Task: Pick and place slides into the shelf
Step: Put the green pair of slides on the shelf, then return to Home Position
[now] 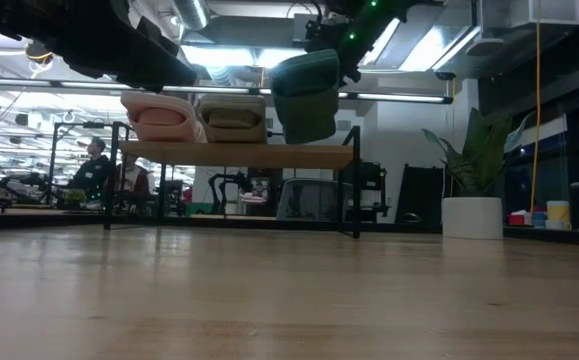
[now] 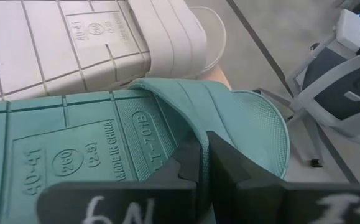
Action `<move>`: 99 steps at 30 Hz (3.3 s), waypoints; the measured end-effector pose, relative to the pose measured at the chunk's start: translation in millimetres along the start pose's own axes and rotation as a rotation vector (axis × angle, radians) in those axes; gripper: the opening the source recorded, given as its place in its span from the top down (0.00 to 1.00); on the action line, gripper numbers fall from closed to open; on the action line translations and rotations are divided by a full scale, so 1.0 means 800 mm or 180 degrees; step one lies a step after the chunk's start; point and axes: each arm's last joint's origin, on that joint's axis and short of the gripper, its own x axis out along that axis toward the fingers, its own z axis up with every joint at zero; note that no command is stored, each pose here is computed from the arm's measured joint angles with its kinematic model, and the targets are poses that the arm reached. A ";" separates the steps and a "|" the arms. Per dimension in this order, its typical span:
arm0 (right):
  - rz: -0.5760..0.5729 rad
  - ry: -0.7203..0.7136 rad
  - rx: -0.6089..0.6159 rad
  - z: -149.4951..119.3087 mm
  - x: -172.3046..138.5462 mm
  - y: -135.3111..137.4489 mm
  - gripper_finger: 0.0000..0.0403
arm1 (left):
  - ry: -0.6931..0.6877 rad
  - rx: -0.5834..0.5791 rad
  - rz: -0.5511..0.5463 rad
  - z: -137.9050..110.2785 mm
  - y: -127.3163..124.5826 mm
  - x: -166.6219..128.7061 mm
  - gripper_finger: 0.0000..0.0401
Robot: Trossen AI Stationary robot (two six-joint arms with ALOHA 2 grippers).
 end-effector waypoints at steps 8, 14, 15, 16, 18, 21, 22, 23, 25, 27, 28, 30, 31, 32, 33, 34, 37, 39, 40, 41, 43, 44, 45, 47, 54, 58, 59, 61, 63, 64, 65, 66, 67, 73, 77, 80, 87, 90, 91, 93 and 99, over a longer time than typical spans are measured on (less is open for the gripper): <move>0.0014 0.0019 0.0039 -0.002 0.004 -0.005 0.96 | -0.0001 -0.0002 0.0001 0.000 0.000 0.000 0.86; 0.0014 0.0165 0.0035 -0.010 0.029 -0.005 0.96 | -0.0002 -0.0003 0.0001 0.000 0.000 0.000 0.86; 0.0009 0.0177 0.0039 -0.011 0.031 -0.006 0.96 | -0.0002 -0.0003 0.0001 0.000 0.000 0.000 0.86; 0.0007 0.0177 0.0041 -0.011 0.034 -0.006 0.96 | -0.0002 -0.0003 0.0001 0.000 0.000 0.000 0.86; 0.0010 0.0191 0.0053 -0.012 0.036 -0.008 0.96 | -0.0002 -0.0003 0.0001 0.000 0.000 0.000 0.86; 0.0051 0.0145 0.0063 -0.011 0.037 -0.008 0.96 | 0.0001 -0.0002 0.0001 0.000 0.000 0.000 0.86; 0.0058 0.0124 0.0067 -0.010 0.037 -0.008 0.96 | 0.0000 0.0000 0.0001 0.000 0.000 0.000 0.86; 0.0065 0.0105 0.0069 -0.009 0.037 -0.008 0.96 | 0.0001 0.0005 0.0001 0.000 0.000 0.000 0.86; 0.0113 0.0096 0.0080 -0.009 0.037 -0.008 0.96 | 0.0003 0.0018 0.0001 0.000 0.000 0.000 0.86; 0.0132 0.0108 0.0115 -0.010 0.037 -0.009 0.93 | 0.0004 0.0019 0.0002 0.000 0.000 0.000 0.86; 0.0138 0.0121 0.0156 -0.011 0.037 -0.009 0.92 | 0.0005 0.0019 0.0002 0.000 0.000 0.000 0.86; 0.0140 0.0136 0.0175 -0.011 0.037 -0.009 0.90 | 0.0005 0.0019 0.0002 0.000 0.000 0.000 0.86; 0.0142 0.0137 0.0175 -0.011 0.037 -0.009 0.89 | 0.0006 0.0021 0.0002 0.000 0.000 0.000 0.86; 0.0143 0.0139 0.0171 -0.011 0.037 -0.009 0.89 | 0.0006 0.0020 0.0002 0.000 0.000 0.000 0.86; 0.0145 0.0143 0.0169 -0.012 0.037 -0.009 0.89 | 0.0007 0.0021 0.0002 0.000 0.000 0.000 0.86; 0.0147 0.0148 0.0168 -0.012 0.037 -0.009 0.89 | 0.0007 0.0021 0.0002 0.000 0.000 0.000 0.86; 0.0141 0.0145 0.0168 -0.012 0.037 -0.009 0.89 | 0.0008 0.0022 0.0002 0.000 0.000 0.000 0.86; 0.0142 0.0146 0.0157 -0.012 0.037 -0.009 0.88 | 0.0008 0.0022 0.0002 0.000 0.000 0.000 0.86; 0.0143 0.0151 0.0154 -0.012 0.037 -0.009 0.87 | 0.0009 0.0022 0.0003 0.000 0.000 0.000 0.86; 0.0145 0.0159 0.0153 -0.012 0.037 -0.009 0.86 | 0.0009 0.0023 0.0002 0.000 0.000 0.000 0.86; 0.0153 0.0200 0.0148 -0.014 0.037 -0.009 0.82 | 0.0010 0.0024 0.0004 0.000 0.000 0.000 0.86; 0.0155 0.0220 0.0148 -0.014 0.037 -0.008 0.80 | 0.0010 0.0024 0.0003 0.000 0.000 0.000 0.86; 0.0157 0.0233 0.0148 -0.015 0.037 -0.008 0.78 | 0.0010 0.0024 0.0002 0.000 0.000 0.000 0.86; 0.0156 0.0228 0.0158 -0.015 0.037 -0.008 0.74 | 0.0010 0.0024 0.0004 0.000 0.000 0.000 0.86; 0.0165 0.0212 0.0138 -0.013 0.036 -0.006 0.60 | 0.0010 0.0024 0.0004 0.000 0.000 0.000 0.86; 0.0192 0.0260 0.0128 -0.012 0.027 -0.003 0.55 | 0.0011 0.0024 0.0005 0.000 0.000 0.000 0.86; 0.0201 0.0293 0.0142 -0.012 0.023 -0.004 0.54 | 0.0011 0.0023 0.0005 0.000 0.000 0.000 0.86; 0.0218 0.0294 0.0212 -0.006 0.013 -0.002 0.53 | 0.0010 0.0023 0.0005 0.000 0.000 0.000 0.86; 0.0247 0.0371 0.0266 -0.001 0.001 0.001 0.52 | 0.0001 0.0020 0.0005 0.000 0.000 0.000 0.86; 0.0257 0.0366 0.0296 0.004 -0.005 0.002 0.52 | 0.0000 0.0020 0.0005 0.000 0.000 0.000 0.86; 0.0273 0.0350 0.0308 0.009 -0.011 0.004 0.52 | -0.0001 0.0021 0.0005 0.000 0.000 0.000 0.86; 0.0285 0.0343 0.0348 0.013 -0.017 0.006 0.51 | -0.0002 0.0020 0.0005 0.000 0.000 0.000 0.86; 0.0304 0.0329 0.0354 0.017 -0.023 0.008 0.51 | -0.0003 0.0020 0.0005 0.000 0.000 0.000 0.86; 0.0441 0.0301 0.0268 0.034 -0.052 0.030 0.51 | -0.0067 0.0053 0.0005 0.004 0.001 -0.003 0.86; 0.0565 0.0210 0.0088 0.041 -0.073 0.052 0.51 | -0.0249 0.0177 0.0011 0.017 0.006 -0.016 0.86; 0.0680 0.0073 -0.0021 0.044 -0.097 0.069 0.51 | -0.0469 0.0302 0.0046 0.031 0.013 -0.033 0.86; 0.0758 -0.0132 -0.0299 0.044 -0.146 0.132 0.51 | -0.0829 0.0309 0.0057 0.054 0.052 -0.082 0.86; 0.0702 -0.0282 -0.0463 0.038 -0.158 0.172 0.51 | -0.0995 0.0328 -0.0006 0.059 0.070 -0.100 0.86; 0.0666 -0.0306 -0.0527 0.033 -0.160 0.185 0.51 | -0.1024 0.0320 0.0057 0.060 0.076 -0.105 0.86; 0.0592 -0.0349 -0.0627 0.019 -0.163 0.209 0.51 | -0.1030 0.0285 0.0190 0.059 0.087 -0.117 0.86; 0.0729 -0.0498 -0.0526 -0.046 -0.155 0.257 0.51 | -0.1161 0.0106 0.0330 0.034 0.098 -0.148 0.86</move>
